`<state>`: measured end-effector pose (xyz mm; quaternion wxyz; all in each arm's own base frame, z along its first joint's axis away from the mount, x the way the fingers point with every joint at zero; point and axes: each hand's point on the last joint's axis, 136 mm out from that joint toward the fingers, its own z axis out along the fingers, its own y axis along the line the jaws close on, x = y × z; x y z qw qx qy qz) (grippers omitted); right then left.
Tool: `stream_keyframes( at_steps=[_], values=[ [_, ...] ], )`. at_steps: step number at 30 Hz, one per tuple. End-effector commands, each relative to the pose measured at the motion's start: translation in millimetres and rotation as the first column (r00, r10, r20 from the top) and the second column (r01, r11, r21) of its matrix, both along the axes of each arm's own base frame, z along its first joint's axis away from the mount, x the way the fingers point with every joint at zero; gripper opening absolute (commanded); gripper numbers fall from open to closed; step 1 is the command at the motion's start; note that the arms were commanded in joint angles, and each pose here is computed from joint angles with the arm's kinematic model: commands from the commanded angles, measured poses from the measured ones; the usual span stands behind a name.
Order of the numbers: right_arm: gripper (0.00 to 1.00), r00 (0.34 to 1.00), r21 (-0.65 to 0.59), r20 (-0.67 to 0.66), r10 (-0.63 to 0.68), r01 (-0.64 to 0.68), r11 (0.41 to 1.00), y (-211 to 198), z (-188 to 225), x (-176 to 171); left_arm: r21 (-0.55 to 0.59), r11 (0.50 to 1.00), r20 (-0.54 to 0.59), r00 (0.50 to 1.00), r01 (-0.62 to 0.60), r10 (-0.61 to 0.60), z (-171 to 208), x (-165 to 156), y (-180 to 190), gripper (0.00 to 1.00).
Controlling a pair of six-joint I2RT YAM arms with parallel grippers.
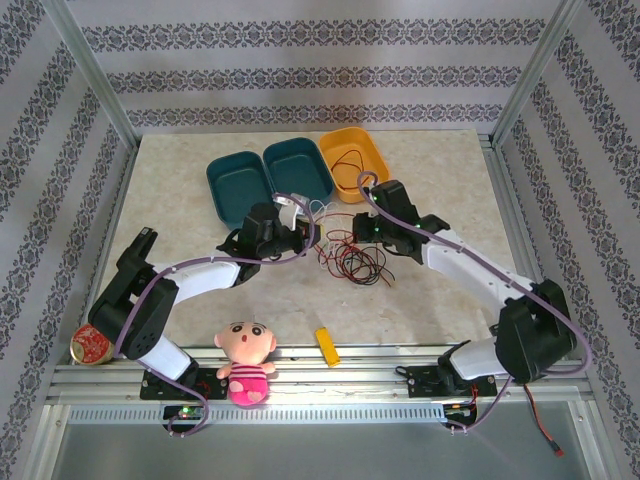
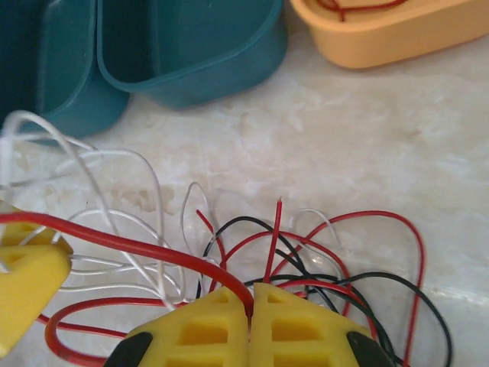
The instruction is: Untangle the cables
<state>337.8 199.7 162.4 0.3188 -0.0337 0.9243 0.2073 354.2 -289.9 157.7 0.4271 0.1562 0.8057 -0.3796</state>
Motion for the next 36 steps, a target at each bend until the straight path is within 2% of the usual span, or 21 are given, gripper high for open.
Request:
stream_keyframes(
  at_steps=[1, 3, 6, 12, 17, 21, 30, 33, 35, 36],
  values=[
    [0.00, 0.992, -0.034, 0.073, -0.107, 0.109, 0.993, -29, 22, 0, 0.022, 1.000, -0.020, 1.000, -0.016, 0.017, -7, -5, 4, 0.14],
    [0.00, 0.987, -0.019, 0.105, -0.118, 0.121, 0.992, -33, 36, -3, 0.032, 0.999, -0.038, 0.999, -0.018, 0.019, -14, -6, 5, 0.16],
    [0.00, 0.980, 0.011, 0.154, -0.126, 0.126, 0.992, -36, 59, -8, 0.031, 0.999, -0.058, 0.998, -0.016, 0.018, -22, -10, 6, 0.27],
    [0.00, 0.965, 0.049, 0.246, -0.088, 0.078, 0.996, -28, 108, -19, 0.024, 1.000, -0.084, 0.996, -0.012, 0.014, -30, -13, 6, 0.29],
    [0.00, 0.936, 0.078, 0.346, -0.066, 0.041, 0.996, -22, 153, -27, 0.012, 1.000, -0.090, 0.996, 0.006, -0.005, -31, -15, 3, 0.38],
    [0.00, 0.911, 0.089, 0.408, -0.056, 0.022, 0.996, -22, 183, -31, -0.002, 1.000, -0.090, 0.996, 0.028, -0.028, -29, -20, 1, 0.56],
    [0.00, 0.853, 0.077, 0.520, -0.046, 0.007, 0.997, -25, 233, -33, 0.008, 1.000, -0.065, 0.998, 0.024, -0.023, -21, -28, 9, 0.80],
    [0.00, 0.835, 0.073, 0.546, -0.063, 0.028, 0.997, -28, 246, -28, 0.014, 1.000, -0.063, 0.998, 0.010, -0.009, -21, -30, 13, 0.89],
    [0.00, 0.829, 0.061, 0.554, -0.077, 0.051, 0.997, -29, 249, -21, 0.015, 1.000, -0.060, 0.998, -0.001, 0.002, -20, -31, 16, 0.98],
    [0.00, 0.829, 0.055, 0.553, -0.083, 0.063, 0.996, -30, 249, -17, 0.014, 1.000, -0.058, 0.998, -0.004, 0.005, -19, -32, 17, 0.99]
  ],
)
